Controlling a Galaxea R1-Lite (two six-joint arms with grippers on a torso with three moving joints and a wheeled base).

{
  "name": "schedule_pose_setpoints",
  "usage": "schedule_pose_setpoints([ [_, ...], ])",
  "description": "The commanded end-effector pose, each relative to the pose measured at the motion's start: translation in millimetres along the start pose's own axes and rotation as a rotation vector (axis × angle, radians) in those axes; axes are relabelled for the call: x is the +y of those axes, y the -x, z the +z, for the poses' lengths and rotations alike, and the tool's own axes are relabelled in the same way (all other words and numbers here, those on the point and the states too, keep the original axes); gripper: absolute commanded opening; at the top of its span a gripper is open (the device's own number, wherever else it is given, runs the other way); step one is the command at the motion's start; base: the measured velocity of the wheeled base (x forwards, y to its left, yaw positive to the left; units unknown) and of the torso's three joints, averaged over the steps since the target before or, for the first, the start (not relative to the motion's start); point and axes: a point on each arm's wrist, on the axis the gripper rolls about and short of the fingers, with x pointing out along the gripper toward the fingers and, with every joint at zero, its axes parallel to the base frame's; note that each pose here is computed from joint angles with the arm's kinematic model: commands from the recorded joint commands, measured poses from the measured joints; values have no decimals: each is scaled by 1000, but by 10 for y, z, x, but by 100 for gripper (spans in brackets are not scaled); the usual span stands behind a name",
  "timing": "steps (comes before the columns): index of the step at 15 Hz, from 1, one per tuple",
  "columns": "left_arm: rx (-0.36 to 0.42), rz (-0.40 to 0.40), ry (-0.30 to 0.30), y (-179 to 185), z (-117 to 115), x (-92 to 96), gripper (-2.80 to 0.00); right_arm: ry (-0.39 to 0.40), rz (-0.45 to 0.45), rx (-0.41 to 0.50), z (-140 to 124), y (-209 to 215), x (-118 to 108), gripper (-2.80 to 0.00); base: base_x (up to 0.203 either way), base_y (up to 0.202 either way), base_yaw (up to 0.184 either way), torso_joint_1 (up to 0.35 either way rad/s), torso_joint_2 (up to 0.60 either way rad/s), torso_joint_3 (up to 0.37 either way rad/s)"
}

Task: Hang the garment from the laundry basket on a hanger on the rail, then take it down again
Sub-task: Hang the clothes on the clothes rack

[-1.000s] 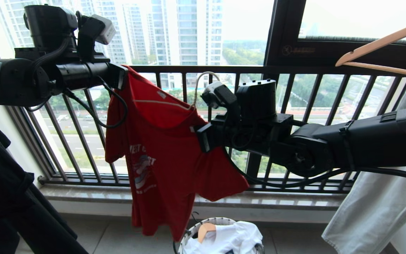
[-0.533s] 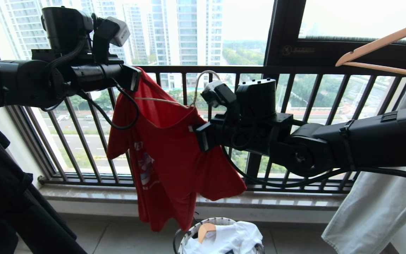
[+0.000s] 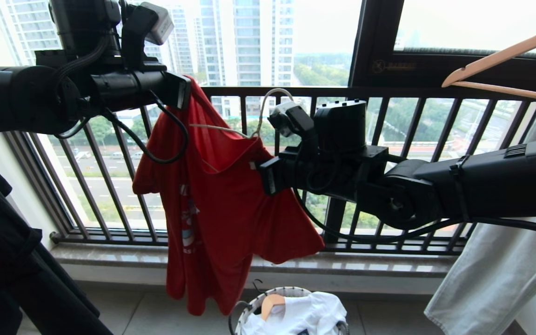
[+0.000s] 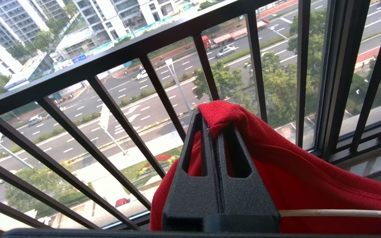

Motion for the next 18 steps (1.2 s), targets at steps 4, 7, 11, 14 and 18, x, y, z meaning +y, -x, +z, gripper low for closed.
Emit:
schedule_pose_setpoints([
  [4,-9,-66,69,104,103,-219,-280,-9,4,-14,26,-19,10,-280,0,0,0,0,0,0],
  [7,-16,-113,110,136,157,-403,-280,-37,3,-22,44,-35,7,-280,0,0,0,0,0,0],
  [11,-13,-124,116,141,181,-537,-280,-46,3,-22,41,-53,5,-280,0,0,0,0,0,0],
  [14,-8,-50,145,179,250,-667,-280,-68,-1,-31,55,-94,-2,-280,0,0,0,0,0,0],
  [18,-6,23,157,262,335,-786,-280,-73,-15,-48,98,-100,-55,-280,0,0,0,0,0,0],
])
